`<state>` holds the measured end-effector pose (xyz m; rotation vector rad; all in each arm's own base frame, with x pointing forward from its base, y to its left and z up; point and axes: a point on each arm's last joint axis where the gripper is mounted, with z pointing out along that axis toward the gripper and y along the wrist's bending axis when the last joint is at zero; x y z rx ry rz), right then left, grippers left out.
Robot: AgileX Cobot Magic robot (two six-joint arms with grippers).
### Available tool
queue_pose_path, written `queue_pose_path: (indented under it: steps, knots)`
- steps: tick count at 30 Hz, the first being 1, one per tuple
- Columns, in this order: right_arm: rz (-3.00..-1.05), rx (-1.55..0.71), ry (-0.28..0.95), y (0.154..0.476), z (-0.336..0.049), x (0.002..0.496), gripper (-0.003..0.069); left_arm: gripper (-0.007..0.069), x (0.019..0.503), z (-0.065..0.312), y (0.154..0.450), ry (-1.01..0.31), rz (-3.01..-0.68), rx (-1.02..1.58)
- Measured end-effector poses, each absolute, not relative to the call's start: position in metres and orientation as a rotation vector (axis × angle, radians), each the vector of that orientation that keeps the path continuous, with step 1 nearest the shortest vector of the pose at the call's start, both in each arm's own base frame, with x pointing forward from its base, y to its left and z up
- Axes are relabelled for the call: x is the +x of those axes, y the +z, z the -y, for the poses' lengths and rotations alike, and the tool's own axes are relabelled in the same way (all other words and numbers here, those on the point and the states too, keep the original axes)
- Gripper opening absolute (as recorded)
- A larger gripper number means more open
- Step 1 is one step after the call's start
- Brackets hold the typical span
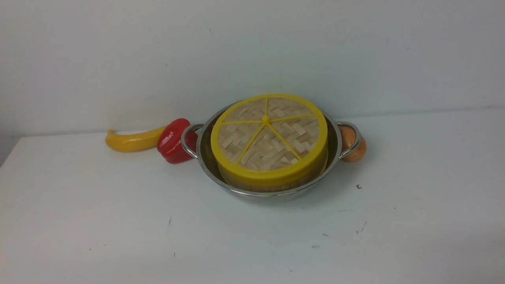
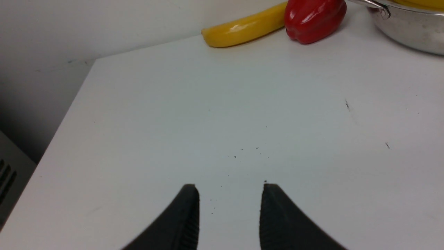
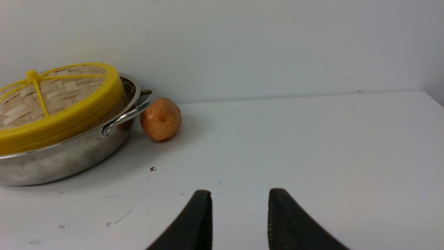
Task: Place the steamer in the pot on the white table, and put the lid on the steamer.
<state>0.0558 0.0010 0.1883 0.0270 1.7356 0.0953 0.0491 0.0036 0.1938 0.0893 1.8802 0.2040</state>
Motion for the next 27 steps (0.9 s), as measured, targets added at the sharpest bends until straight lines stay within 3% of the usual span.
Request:
queue_pose_path:
  steps: [22,27]
  knots:
    - [-1.735,0.027,0.095,0.188,-0.001,0.056,0.0243,0.0241,0.048,-0.012,0.194,0.220,-1.872,-0.072]
    - [-1.735,0.027,0.095,0.188,-0.001,0.056,0.0243,0.0241,0.051,-0.009,0.178,0.168,-1.889,-0.078]
